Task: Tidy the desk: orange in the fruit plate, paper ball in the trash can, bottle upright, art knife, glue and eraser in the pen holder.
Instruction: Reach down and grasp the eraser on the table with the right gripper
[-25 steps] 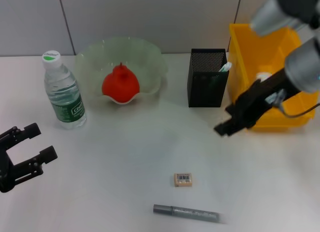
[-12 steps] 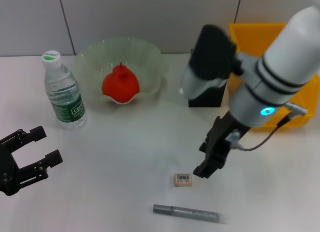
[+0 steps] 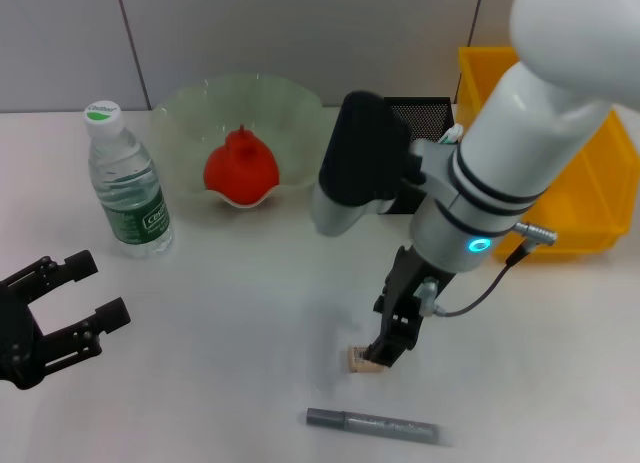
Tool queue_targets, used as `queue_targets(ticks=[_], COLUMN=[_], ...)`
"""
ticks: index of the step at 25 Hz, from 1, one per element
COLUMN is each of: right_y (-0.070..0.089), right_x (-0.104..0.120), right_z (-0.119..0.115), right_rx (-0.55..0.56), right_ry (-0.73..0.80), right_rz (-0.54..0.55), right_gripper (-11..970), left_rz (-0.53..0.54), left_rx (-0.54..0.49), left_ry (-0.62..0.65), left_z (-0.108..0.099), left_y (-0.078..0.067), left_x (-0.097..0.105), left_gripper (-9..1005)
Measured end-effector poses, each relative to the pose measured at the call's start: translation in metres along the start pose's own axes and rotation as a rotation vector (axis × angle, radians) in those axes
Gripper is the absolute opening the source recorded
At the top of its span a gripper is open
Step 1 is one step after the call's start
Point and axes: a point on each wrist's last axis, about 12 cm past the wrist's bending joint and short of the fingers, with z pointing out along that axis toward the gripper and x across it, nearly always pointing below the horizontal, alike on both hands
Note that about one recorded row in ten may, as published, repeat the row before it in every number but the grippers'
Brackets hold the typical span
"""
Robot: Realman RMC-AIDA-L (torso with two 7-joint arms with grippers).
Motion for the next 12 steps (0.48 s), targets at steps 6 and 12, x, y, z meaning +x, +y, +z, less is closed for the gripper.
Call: queue_targets(ticks=[6,12], right_y=[0.008,0.010], right_x=[-0.004,-0.006], right_z=[0.011,0.017], right_rx=[0.003,0.000], right_ry=[0.036,0.039], right_rz=[-0.035,-0.041], right_gripper=[603,602], left_rz=[0.000,0.020], left_rx=[0.001,0.010], left_ry=[-0.001,0.000], left_z=[0.001,0.003], left_y=[0.000,-0.001], left_x=[0.000,0.001], left_gripper=[815,815])
